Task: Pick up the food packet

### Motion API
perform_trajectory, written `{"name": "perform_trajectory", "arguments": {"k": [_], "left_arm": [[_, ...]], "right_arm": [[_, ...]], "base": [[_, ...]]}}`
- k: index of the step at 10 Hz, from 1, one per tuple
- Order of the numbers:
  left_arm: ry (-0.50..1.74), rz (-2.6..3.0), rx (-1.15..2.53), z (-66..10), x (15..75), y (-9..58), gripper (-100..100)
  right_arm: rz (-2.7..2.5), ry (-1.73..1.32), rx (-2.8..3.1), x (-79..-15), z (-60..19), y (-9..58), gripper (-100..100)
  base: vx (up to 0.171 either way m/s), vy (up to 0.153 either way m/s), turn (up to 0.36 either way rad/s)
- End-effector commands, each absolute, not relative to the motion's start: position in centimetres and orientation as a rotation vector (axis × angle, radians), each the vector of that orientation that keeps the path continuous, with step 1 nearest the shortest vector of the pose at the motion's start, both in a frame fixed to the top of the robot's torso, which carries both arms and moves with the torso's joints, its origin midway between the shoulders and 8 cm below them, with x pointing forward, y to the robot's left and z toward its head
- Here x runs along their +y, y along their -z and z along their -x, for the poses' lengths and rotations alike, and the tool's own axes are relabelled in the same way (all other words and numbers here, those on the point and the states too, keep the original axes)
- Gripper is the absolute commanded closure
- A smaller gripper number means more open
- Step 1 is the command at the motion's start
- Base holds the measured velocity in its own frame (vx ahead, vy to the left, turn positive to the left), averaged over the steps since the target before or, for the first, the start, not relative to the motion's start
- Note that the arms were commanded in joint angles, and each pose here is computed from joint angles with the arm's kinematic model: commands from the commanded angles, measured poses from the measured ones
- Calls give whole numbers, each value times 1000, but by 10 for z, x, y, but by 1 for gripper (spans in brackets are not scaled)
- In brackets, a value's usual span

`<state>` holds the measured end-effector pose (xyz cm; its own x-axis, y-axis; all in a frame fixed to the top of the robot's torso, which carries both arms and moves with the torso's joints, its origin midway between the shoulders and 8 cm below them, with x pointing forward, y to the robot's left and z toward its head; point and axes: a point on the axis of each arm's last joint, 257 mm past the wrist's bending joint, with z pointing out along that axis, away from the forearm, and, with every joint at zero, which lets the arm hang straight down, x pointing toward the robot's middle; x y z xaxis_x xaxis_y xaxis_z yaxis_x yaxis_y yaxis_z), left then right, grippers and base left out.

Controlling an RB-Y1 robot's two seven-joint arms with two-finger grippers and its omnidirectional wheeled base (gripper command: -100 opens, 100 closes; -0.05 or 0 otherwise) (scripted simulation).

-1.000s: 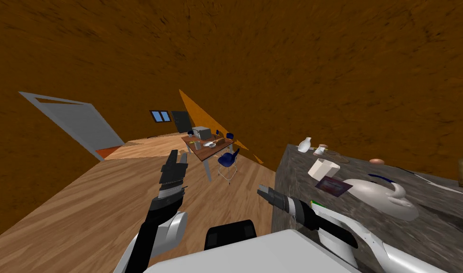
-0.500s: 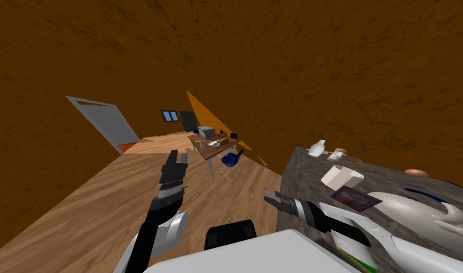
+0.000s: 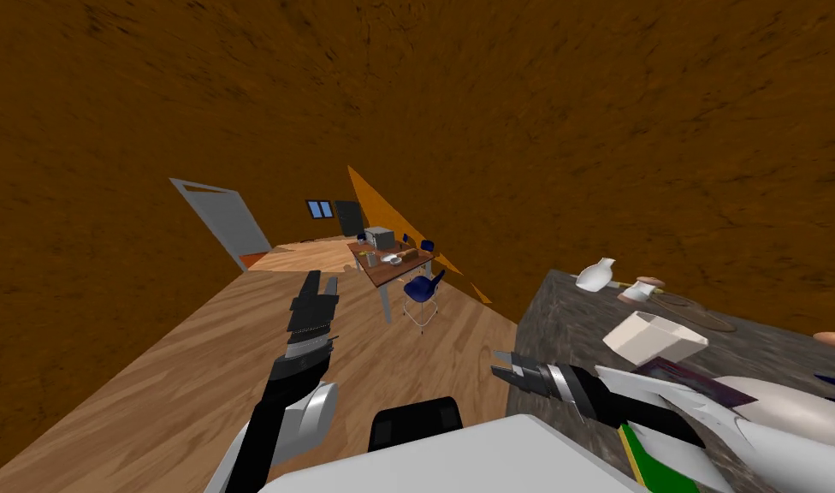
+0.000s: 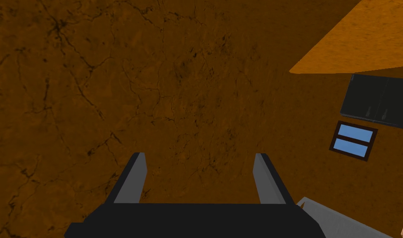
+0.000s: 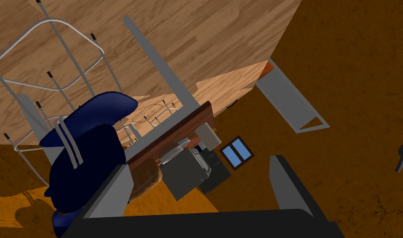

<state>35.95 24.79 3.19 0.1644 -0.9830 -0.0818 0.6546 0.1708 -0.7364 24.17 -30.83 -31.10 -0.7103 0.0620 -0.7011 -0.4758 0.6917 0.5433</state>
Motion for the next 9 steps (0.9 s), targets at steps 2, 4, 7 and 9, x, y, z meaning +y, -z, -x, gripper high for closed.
{"name": "perform_trajectory", "arguments": {"k": [2, 4, 7, 9], "left_arm": [[1283, 630, 642, -360, 248, -32, 0], [1283, 630, 642, -360, 248, -32, 0], [1283, 630, 642, -360, 248, -32, 0], [1283, 630, 642, -360, 248, -32, 0]], "right_arm": [[370, -883, 2282, -343, -229, 323, -100], [416, -811, 2357, -374, -218, 325, -100], [467, -724, 2436, -409, -208, 323, -100], [501, -653, 2500, -438, -198, 320, -100]], "base": [[8, -32, 160], [4, -42, 99], [-7, -49, 116], [-19, -53, 101]]}}
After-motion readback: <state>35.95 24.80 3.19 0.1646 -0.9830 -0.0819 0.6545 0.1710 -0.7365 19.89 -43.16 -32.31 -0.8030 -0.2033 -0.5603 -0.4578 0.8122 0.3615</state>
